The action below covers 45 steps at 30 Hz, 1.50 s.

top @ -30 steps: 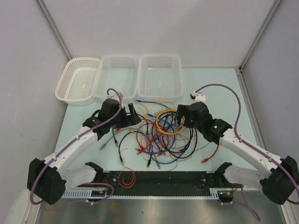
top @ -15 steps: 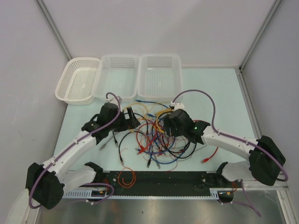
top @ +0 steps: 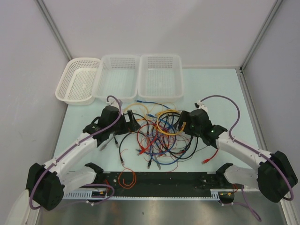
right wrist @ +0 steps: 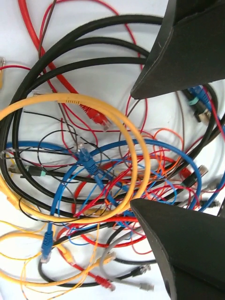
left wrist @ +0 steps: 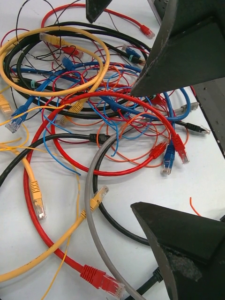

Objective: Untangle the cables

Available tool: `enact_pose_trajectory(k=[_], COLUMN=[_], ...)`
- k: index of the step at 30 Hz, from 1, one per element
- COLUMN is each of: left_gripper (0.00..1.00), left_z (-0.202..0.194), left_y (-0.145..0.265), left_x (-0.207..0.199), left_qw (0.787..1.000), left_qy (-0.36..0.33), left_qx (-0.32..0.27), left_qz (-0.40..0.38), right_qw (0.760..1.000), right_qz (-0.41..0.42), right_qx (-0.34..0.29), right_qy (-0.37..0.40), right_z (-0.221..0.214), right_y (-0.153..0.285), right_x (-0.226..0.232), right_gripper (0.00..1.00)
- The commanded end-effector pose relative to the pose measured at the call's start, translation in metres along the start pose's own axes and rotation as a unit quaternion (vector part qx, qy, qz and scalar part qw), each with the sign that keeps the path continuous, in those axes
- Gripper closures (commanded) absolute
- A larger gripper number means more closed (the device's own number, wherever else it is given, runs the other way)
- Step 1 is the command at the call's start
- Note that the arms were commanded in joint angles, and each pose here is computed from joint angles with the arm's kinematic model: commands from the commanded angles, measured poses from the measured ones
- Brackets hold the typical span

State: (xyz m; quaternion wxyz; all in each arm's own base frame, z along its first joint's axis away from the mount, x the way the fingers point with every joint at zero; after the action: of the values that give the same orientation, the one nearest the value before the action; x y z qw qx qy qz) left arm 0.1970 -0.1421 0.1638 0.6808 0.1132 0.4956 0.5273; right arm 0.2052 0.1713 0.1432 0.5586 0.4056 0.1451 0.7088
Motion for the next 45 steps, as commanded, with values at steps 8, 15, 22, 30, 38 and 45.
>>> enact_pose_trajectory(k=[8,15,22,30,38,45], left_gripper=[0.01,0.0,0.0,0.0,0.0,0.0], left_z=[0.0,0.009,0.041,0.075,0.076,0.057], left_y=[0.002,0.018,0.045,0.092,0.12,0.08], left_x=[-0.004,-0.008,-0.044,-0.106,-0.122,-0.092], left_qw=[1.0,0.999,0.988,0.94,0.892,0.954], left_qy=[0.001,-0.003,-0.035,-0.111,-0.125,-0.091], left_qx=[-0.006,-0.047,-0.109,-0.189,-0.29,-0.197], left_qz=[-0.019,-0.023,-0.1,-0.261,-0.325,-0.209], right_qw=[0.997,0.989,0.96,0.929,0.951,0.984], right_qz=[0.031,0.087,0.174,0.253,0.207,0.09], right_qx=[0.033,-0.121,-0.208,-0.252,-0.21,-0.138], right_qy=[-0.061,-0.013,0.071,0.094,0.099,0.065], right_z=[0.004,0.054,0.116,0.166,0.164,0.178], right_y=[-0.034,0.033,0.135,0.208,0.185,0.088], right_x=[0.002,0.039,0.1,0.145,0.145,0.098], right_gripper=[0.34,1.0,1.0,1.0,1.0,1.0])
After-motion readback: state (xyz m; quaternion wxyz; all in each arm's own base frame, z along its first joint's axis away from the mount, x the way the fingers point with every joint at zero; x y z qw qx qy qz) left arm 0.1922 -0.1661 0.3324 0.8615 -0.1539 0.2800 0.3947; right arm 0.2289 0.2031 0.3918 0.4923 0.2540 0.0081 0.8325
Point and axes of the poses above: each gripper's point midway between its finger pads, its own y axis back along the fingers, its own x axis along the line the jaws close on, z = x × y, the point moved 7 cm from there along y, back along the fingers, and after that the axes turned 7 degrees about y, right-handed, at the moved point
